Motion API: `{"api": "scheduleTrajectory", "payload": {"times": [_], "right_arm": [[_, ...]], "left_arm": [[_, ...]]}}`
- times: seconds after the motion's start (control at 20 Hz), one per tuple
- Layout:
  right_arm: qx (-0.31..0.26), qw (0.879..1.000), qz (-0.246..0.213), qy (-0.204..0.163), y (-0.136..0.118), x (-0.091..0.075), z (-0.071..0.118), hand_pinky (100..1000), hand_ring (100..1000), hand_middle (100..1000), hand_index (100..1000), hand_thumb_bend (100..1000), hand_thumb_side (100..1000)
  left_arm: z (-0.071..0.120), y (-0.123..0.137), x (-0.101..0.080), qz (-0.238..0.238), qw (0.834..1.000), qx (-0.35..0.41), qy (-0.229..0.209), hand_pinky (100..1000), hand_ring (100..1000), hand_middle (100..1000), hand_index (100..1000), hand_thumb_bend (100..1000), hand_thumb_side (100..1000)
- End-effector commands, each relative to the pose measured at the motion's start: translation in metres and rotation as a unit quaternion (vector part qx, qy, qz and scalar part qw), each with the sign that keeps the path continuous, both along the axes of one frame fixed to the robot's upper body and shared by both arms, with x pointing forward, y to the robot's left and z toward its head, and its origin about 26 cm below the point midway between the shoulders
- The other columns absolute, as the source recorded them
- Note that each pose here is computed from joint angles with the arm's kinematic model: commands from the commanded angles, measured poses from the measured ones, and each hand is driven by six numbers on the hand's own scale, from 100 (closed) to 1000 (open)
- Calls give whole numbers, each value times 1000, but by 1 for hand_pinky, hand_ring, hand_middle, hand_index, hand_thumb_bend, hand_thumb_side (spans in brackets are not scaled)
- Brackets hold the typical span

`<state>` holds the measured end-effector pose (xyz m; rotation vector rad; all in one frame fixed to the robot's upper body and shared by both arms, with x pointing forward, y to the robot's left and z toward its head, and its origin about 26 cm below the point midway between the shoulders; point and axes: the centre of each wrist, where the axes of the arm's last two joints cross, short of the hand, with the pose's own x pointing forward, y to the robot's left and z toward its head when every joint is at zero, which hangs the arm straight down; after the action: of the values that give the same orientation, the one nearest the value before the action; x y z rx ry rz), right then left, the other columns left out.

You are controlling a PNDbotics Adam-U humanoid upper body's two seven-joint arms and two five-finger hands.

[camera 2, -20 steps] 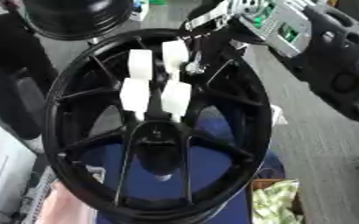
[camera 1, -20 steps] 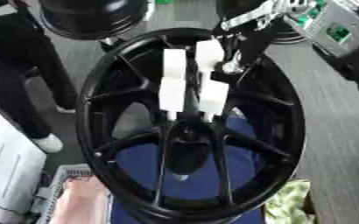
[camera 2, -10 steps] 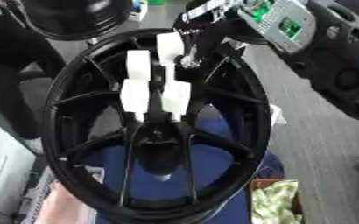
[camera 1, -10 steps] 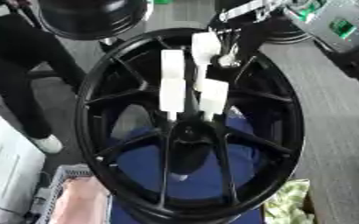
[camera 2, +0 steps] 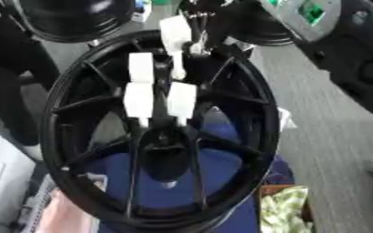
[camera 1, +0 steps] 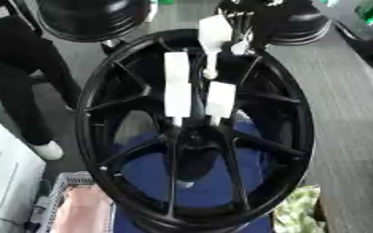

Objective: Pull the pin out of the wheel hub.

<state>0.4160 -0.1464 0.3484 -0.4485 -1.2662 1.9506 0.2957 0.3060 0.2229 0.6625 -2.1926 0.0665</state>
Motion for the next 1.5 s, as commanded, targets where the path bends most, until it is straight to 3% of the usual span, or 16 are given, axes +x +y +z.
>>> {"api": "scheduleTrajectory", "payload": {"times": [0.05,0.4,0.7,1.15,1.5], "right_arm": [[12,999,-12,-34,-16,-11,30,758,688,508,593,100,285],[37,997,-43,-44,-48,-26,49,756,686,506,590,100,269],[72,987,-122,-72,-116,-46,60,757,681,504,588,100,249],[99,951,-275,-97,-224,-81,36,758,686,510,594,100,244],[109,926,-343,-113,-268,-98,11,762,691,512,595,100,246]], "left_arm": [[9,3,-3,8,1000,12,-14,651,867,707,770,440,777],[9,6,-4,15,1000,19,-14,652,867,708,771,441,777],[9,9,-5,25,999,21,-16,652,867,707,771,442,776],[10,11,-5,30,999,21,-20,652,868,707,771,442,776],[10,12,-5,37,999,13,-28,652,868,707,771,443,775]]}}
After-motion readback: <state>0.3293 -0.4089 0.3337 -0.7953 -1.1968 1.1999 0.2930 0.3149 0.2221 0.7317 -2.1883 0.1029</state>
